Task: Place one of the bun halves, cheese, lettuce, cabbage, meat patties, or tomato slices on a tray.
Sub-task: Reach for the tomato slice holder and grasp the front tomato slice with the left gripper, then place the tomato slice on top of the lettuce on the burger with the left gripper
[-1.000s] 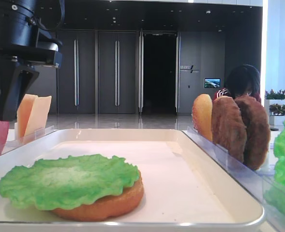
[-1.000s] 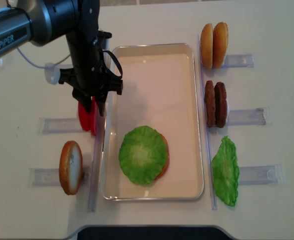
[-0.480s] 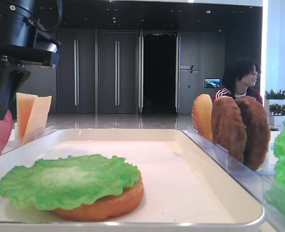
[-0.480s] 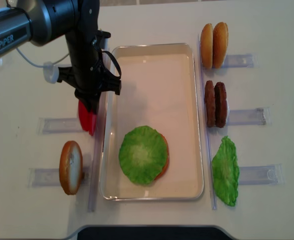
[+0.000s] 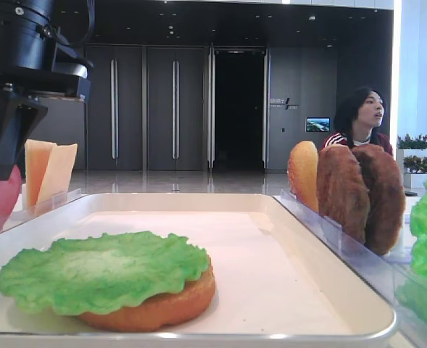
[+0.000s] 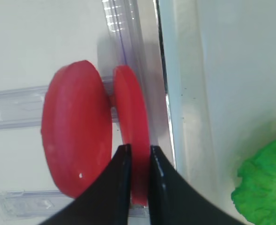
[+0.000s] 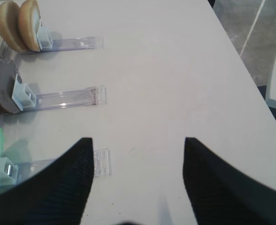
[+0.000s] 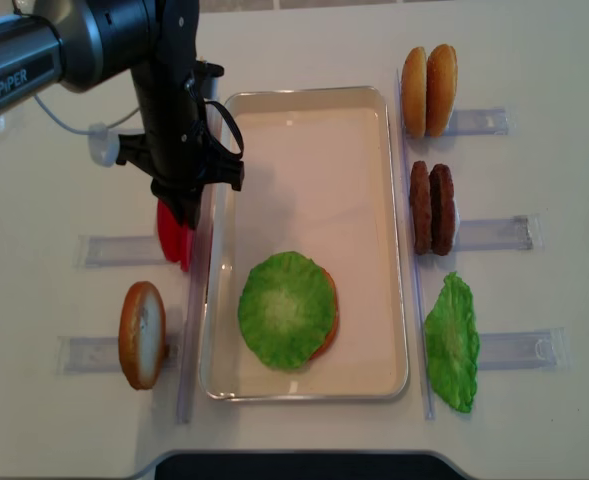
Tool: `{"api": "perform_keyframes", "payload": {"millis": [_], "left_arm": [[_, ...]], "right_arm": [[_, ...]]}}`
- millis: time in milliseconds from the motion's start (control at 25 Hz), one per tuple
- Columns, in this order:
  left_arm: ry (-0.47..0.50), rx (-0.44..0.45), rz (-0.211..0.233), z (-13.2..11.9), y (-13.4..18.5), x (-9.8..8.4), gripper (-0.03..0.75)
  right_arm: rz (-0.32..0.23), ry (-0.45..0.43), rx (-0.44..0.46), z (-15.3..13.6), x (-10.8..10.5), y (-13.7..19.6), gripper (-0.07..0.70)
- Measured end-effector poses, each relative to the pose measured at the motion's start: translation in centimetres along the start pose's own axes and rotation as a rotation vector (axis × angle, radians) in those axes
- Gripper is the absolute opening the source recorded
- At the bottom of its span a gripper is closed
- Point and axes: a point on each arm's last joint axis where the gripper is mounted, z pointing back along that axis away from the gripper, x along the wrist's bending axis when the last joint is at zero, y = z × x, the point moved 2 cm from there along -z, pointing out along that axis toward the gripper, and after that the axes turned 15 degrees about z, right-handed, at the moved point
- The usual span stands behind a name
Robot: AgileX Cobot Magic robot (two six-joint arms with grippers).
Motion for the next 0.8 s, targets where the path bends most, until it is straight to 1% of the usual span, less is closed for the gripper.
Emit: {"api": "perform_keyframes", "payload": {"millis": [120,360,560,800], "left_arm": [[0.011,-0.005,0.003,0.3,0.1,0.0,0.064],[0.044,-0.031,0.01,1.8,0.6,0.3,0.064],[0.059,-0.037,0.014,2.4,1.1,0.6,0.064],[0.098,-0.07,0.022,4.1,1.6,1.0,0.064]], "right_arm": [[0.0,0.0,0.0,0.0,0.0,0.0,0.43],[0.0,0.0,0.0,0.0,0.0,0.0,0.43],[0.0,0.0,0.0,0.0,0.0,0.0,0.43],[0.0,0.0,0.0,0.0,0.0,0.0,0.43]]}}
